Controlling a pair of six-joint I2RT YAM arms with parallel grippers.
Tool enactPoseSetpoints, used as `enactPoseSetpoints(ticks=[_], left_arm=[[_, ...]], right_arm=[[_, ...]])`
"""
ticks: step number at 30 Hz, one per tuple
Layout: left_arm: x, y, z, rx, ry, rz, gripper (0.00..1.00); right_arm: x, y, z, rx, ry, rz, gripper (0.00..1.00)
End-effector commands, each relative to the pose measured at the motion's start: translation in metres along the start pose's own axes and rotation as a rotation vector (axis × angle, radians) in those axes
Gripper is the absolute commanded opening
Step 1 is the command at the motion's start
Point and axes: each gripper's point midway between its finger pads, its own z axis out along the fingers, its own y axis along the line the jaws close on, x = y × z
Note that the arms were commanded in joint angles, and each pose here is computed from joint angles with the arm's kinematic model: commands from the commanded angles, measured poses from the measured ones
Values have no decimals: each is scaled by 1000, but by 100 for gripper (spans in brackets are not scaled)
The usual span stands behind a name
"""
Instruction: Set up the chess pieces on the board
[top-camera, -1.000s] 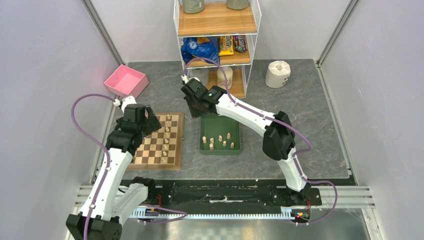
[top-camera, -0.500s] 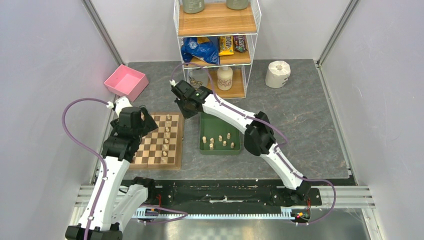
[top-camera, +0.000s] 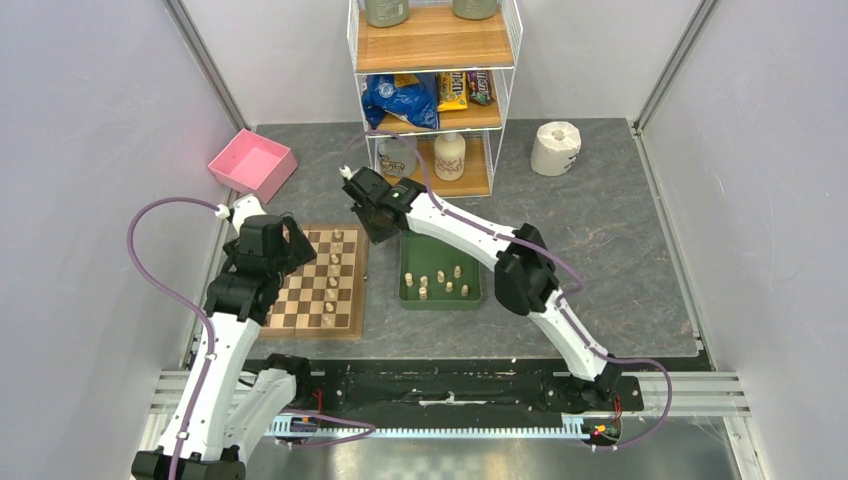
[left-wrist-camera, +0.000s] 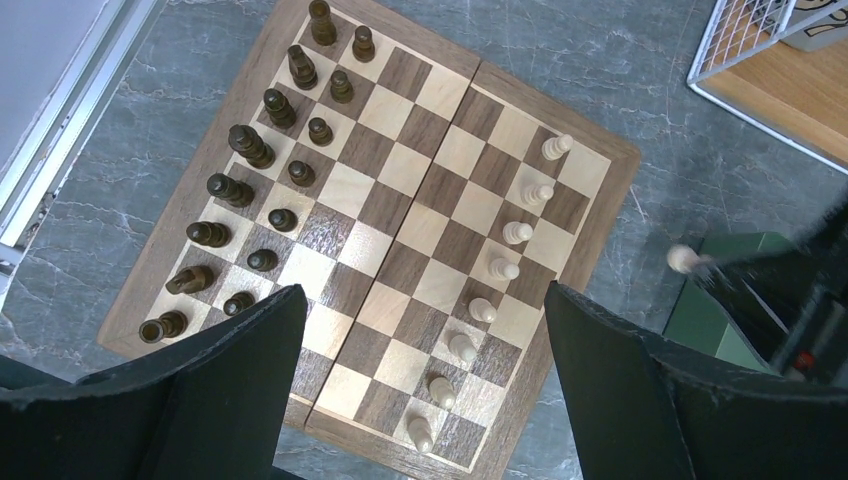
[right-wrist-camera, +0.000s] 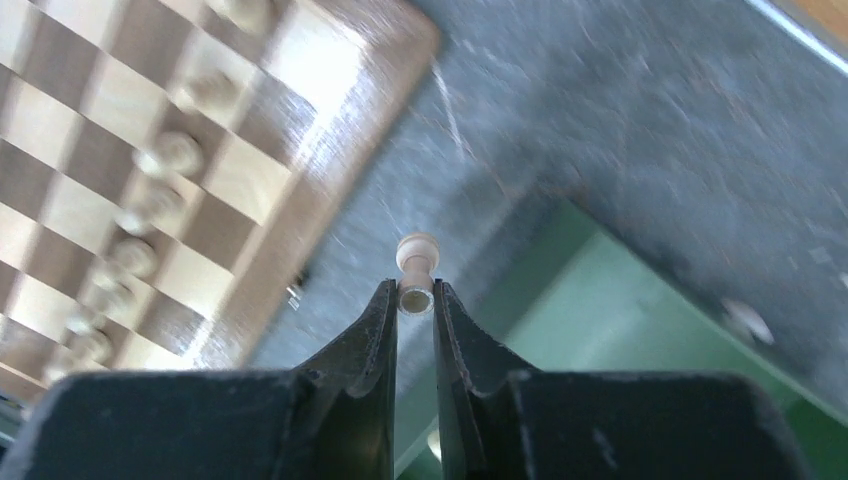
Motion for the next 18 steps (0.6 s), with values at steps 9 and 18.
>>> enactPoseSetpoints(ticks=[9,18], left_arm=[[-4,-9,2,42,-9,-7,95],[-1,-12,4,52,7,3,95]], right_arm=[[27,-64,-80,151,-44,159,15],[55,-84,-43,179,54,213,17]])
